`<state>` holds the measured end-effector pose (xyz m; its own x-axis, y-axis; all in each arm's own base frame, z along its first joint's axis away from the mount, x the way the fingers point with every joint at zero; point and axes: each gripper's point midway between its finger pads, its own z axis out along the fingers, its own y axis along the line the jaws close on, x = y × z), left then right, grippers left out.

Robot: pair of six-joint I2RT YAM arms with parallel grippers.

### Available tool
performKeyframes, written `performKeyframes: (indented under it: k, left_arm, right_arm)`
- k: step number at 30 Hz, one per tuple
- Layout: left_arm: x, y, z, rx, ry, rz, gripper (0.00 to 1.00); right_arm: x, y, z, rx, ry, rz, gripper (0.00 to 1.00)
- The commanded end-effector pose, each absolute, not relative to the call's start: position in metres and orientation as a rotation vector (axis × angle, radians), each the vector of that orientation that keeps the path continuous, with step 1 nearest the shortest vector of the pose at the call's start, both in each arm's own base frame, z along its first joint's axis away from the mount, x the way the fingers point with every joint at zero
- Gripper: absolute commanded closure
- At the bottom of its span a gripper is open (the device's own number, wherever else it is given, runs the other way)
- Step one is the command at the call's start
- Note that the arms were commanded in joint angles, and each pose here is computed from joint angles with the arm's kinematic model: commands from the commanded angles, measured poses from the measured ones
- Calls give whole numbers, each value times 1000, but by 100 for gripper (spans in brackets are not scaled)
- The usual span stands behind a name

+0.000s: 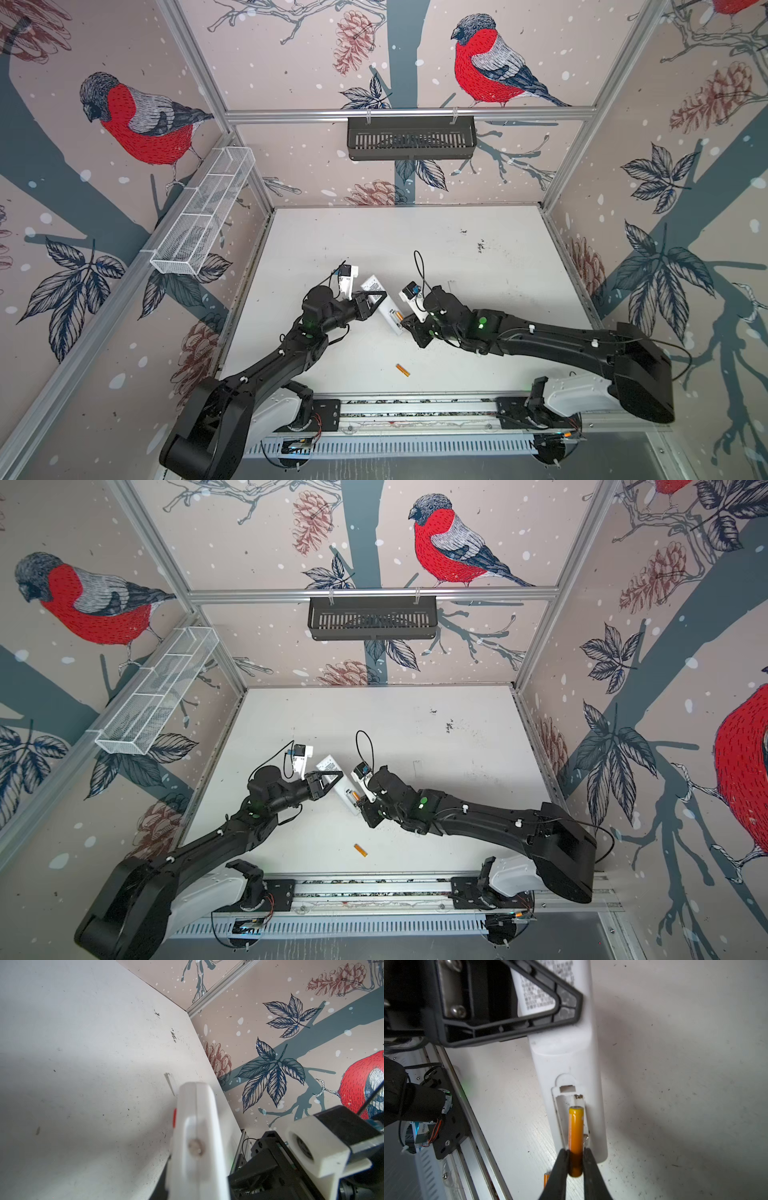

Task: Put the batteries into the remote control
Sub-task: 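Lift the battery and move the right gripper over the remote's open compartment, then press the battery down into the compartment with the right gripper and release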

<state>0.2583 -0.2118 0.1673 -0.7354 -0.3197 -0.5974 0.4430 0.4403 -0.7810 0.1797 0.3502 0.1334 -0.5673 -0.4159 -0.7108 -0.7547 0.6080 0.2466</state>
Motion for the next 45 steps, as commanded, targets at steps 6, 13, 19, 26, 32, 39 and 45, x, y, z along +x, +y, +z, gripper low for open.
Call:
performKeyframes:
  k: [6, 13, 19, 26, 32, 39, 45]
  left_arm:
    - [267, -200, 168, 12, 1953, -1430, 100]
    - [268, -197, 165, -18, 1960, -1461, 100]
    - [268, -197, 161, -31, 1970, -1479, 100]
    - [271, -196, 156, -56, 1982, -1489, 100]
    - [272, -195, 151, -72, 2004, -1508, 100]
    - [274, -195, 149, -74, 2020, -1527, 100]
    - [274, -195, 150, -68, 2013, -1539, 100]
  right_arm:
    - [185, 348, 122, -875, 2320, 652, 83]
    - [187, 358, 123, -883, 2343, 657, 83]
    - [191, 358, 116, -885, 2398, 603, 83]
    - [190, 361, 117, -902, 2401, 581, 83]
    - [187, 367, 123, -929, 2379, 587, 83]
    - [189, 371, 115, -942, 2403, 551, 83]
    - [198, 365, 107, -886, 2451, 501, 83]
